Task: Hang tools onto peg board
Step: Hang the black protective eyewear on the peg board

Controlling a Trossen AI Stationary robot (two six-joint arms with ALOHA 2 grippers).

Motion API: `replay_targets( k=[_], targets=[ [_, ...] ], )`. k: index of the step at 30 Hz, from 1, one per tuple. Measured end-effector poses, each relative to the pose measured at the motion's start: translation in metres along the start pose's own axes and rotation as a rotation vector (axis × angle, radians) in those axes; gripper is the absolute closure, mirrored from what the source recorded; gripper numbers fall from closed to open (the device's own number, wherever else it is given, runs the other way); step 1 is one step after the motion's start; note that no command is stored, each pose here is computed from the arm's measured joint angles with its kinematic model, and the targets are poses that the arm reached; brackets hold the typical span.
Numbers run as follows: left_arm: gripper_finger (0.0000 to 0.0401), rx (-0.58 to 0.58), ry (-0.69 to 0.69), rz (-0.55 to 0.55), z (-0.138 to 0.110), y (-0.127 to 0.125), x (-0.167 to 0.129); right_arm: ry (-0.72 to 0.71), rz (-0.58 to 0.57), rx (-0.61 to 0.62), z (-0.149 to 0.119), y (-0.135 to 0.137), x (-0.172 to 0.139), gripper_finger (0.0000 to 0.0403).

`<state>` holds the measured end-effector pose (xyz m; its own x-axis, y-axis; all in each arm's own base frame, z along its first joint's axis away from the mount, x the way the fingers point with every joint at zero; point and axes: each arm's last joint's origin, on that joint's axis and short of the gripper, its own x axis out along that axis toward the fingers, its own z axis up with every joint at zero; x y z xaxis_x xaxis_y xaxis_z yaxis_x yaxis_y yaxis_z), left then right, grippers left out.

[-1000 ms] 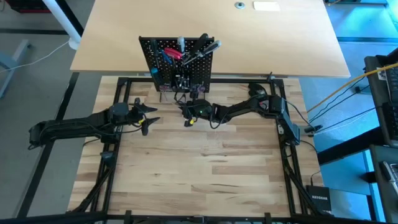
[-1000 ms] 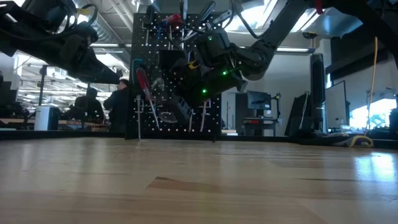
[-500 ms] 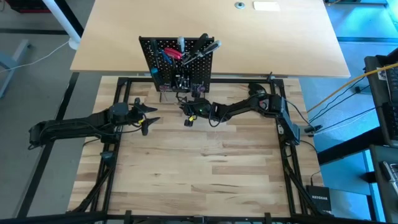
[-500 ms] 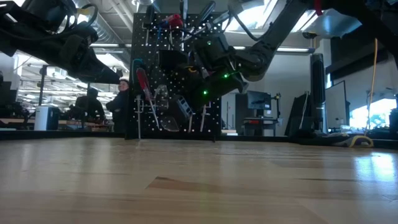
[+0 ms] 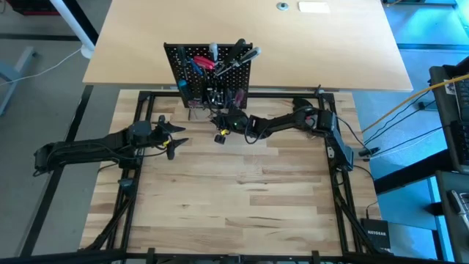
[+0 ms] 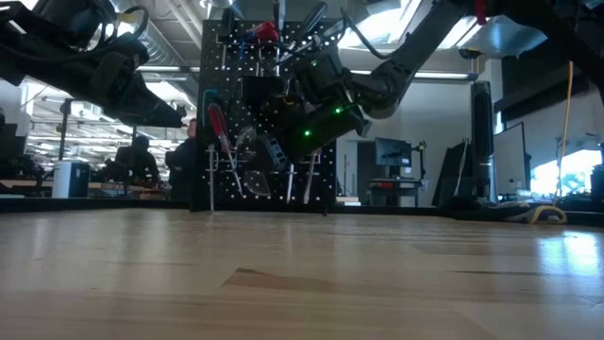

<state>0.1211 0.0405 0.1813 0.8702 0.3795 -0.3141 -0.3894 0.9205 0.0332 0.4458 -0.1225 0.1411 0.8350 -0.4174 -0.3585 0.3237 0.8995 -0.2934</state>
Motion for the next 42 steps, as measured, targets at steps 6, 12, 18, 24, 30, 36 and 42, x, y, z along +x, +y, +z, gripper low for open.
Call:
replay_targets(
  k=[6,12,18,24,30,36,42],
  targets=[
    [0.0191,-0.002,-0.006,-0.01,0.001,-0.001,0.0,0.0,0.023,0.028,0.0,-0.002,0.0,0.0363],
    [0.0191,-0.001,-0.009,-0.022,0.001,-0.003,0.0,0.055,0.073,0.054,-0.016,0.004,0.006,0.0363],
    [0.0191,-0.003,-0.009,-0.024,0.001,-0.003,0.0,0.084,0.077,0.062,-0.018,0.004,0.006,0.0363],
    [0.0191,-0.004,-0.009,-0.023,0.001,-0.003,0.0,0.056,0.062,0.091,-0.015,0.003,0.006,0.035],
    [0.0191,-0.004,-0.014,-0.023,0.001,-0.003,0.0,0.037,0.031,0.139,-0.013,0.002,0.006,0.0309],
    [0.0191,-0.005,-0.016,-0.023,0.002,-0.003,0.0,0.04,-0.01,0.209,-0.013,0.002,0.006,0.0278],
    [0.0191,-0.005,-0.016,-0.023,0.002,-0.003,0.0,0.032,-0.025,0.226,-0.012,0.001,0.006,0.0256]
  ],
)
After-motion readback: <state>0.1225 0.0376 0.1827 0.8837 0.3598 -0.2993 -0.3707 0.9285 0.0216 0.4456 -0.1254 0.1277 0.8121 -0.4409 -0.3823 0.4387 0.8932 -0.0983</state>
